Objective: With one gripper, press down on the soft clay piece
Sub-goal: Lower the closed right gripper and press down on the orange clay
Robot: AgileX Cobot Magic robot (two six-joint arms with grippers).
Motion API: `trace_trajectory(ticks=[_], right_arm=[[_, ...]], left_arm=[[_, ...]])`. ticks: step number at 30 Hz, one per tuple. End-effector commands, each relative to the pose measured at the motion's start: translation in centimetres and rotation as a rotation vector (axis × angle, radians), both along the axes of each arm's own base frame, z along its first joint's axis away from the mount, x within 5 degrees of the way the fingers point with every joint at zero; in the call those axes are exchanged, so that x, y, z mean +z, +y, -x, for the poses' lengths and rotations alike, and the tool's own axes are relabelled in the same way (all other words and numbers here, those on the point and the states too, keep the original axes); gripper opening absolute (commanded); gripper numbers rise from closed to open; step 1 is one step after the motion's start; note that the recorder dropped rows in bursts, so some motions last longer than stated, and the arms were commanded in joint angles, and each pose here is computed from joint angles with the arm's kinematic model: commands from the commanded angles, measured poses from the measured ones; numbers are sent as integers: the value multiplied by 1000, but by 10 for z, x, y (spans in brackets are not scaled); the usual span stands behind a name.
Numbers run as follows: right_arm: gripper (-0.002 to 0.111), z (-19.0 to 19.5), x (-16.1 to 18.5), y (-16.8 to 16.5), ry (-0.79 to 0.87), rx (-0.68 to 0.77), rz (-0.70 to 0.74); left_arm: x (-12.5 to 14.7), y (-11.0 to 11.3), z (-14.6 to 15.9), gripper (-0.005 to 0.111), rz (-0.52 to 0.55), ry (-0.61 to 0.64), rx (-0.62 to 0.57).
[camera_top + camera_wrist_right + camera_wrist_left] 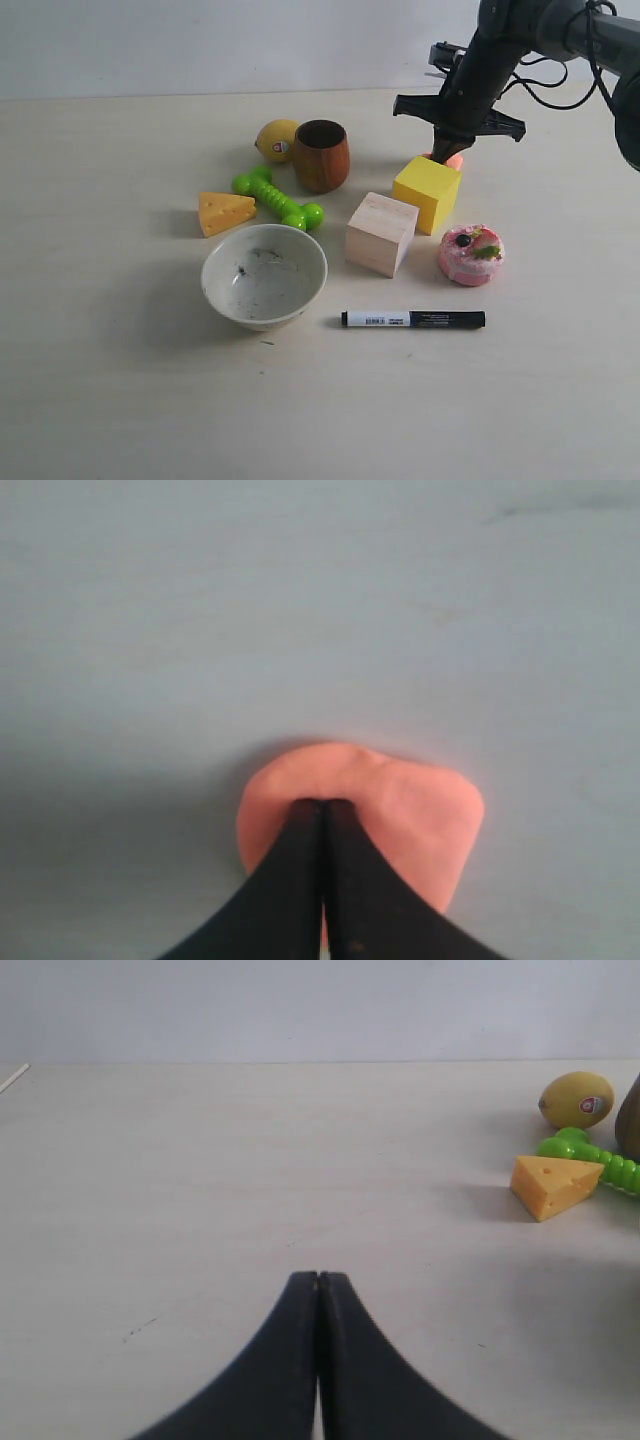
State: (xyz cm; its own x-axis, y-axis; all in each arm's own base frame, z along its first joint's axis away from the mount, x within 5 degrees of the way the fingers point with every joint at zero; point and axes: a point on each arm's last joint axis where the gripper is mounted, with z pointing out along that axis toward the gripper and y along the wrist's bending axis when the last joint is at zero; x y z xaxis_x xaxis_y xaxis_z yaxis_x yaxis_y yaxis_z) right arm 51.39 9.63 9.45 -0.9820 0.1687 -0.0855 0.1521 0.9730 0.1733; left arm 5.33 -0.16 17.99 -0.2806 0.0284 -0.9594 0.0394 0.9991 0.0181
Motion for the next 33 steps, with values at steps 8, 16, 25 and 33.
trace_trajectory(ticks=[8, 16, 25, 33], right_arm=[[32, 7, -27, 2, 76, 32, -21], [34, 2, -9, 3, 7, 27, -29], [26, -1, 4, 3, -41, 28, -27], [8, -1, 4, 3, -43, 46, -34]], left_arm=[[1, -1, 0, 0, 5, -13, -8], [1, -1, 0, 0, 5, -13, -8], [1, -1, 0, 0, 5, -13, -8], [1, -1, 0, 0, 5, -13, -8]])
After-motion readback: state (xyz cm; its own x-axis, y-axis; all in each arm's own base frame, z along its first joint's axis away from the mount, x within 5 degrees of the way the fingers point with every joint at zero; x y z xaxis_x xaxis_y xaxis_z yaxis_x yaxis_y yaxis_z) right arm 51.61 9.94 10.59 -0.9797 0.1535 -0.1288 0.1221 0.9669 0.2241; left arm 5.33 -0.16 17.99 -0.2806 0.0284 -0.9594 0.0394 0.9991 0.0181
